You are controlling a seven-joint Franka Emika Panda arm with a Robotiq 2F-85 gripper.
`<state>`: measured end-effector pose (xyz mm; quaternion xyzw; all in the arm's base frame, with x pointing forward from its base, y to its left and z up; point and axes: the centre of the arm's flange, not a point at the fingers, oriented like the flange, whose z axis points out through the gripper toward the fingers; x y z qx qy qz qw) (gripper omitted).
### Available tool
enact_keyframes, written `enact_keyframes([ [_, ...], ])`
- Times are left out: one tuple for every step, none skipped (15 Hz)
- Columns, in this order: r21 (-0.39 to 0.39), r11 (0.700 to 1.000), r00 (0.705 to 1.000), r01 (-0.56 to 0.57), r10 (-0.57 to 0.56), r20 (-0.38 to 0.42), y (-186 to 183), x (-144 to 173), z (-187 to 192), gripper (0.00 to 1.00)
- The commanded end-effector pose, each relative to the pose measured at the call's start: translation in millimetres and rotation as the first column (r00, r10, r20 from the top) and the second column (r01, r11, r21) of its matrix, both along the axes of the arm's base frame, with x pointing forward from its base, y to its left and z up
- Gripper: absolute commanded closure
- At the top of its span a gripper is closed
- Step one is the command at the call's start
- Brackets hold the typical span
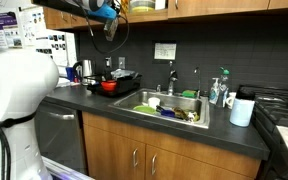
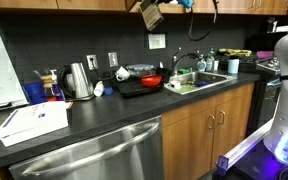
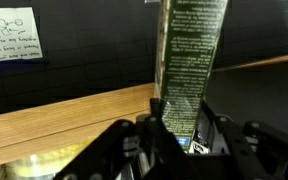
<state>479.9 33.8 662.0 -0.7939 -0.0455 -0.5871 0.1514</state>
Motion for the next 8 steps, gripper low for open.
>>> enact_keyframes([
  [-0.013, 0.999, 0.999, -0.038, 0.038, 0.000, -0.5, 12.5, -1.4, 0.88],
  [-0.016, 0.999, 0.999, -0.047, 0.047, -0.004, 1.3, 14.2, -3.4, 0.88],
  [-0.022, 0.998, 0.998, -0.055, 0.055, -0.008, 3.8, 15.5, -5.1, 0.88],
  [-0.027, 0.998, 0.998, -0.065, 0.064, -0.012, 6.4, 17.0, -7.3, 0.88],
  [-0.030, 0.997, 0.997, -0.073, 0.072, -0.016, 8.3, 18.5, -9.5, 0.88],
  [-0.036, 0.996, 0.997, -0.081, 0.080, -0.023, 10.3, 20.9, -13.1, 0.88],
  [-0.039, 0.995, 0.996, -0.089, 0.088, -0.031, 11.5, 22.8, -15.7, 0.88],
  [-0.046, 0.994, 0.995, -0.098, 0.096, -0.040, 13.3, 25.6, -19.5, 0.88],
])
